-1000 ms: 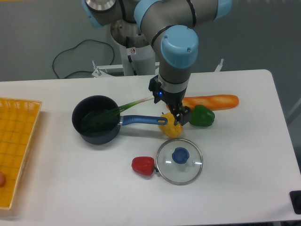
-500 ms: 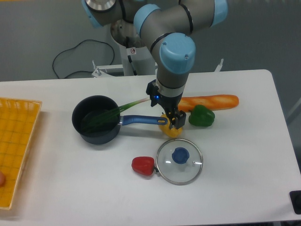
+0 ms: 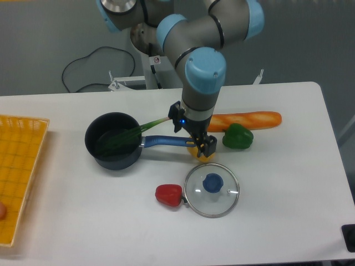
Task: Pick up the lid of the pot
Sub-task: 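Move the gripper from the yellow pepper toward the glass lid's blue knob, then lower the gripper over the blue knob of the glass lid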
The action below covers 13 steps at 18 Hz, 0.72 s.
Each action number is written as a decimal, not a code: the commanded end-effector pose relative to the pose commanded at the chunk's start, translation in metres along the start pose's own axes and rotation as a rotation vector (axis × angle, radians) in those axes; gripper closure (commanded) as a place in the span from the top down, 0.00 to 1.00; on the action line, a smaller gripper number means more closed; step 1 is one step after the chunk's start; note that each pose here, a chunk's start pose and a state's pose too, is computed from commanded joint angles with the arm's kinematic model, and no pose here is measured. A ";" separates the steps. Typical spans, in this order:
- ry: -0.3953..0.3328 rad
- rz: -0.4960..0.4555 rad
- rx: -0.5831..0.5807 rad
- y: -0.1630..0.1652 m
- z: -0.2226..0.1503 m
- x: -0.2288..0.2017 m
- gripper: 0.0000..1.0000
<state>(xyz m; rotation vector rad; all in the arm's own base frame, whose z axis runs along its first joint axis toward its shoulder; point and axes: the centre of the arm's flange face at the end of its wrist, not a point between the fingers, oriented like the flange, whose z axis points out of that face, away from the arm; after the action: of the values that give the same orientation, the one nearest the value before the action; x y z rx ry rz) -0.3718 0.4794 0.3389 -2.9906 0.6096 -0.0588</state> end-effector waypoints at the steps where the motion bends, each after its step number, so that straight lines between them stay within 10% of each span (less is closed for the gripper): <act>1: 0.000 0.000 -0.005 0.000 0.003 0.000 1.00; 13: 0.000 -0.311 -0.043 0.022 0.016 -0.032 1.00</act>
<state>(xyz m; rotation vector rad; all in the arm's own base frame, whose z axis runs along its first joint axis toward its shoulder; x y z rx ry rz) -0.4094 0.4731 0.3204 -3.0980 0.1426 -0.0666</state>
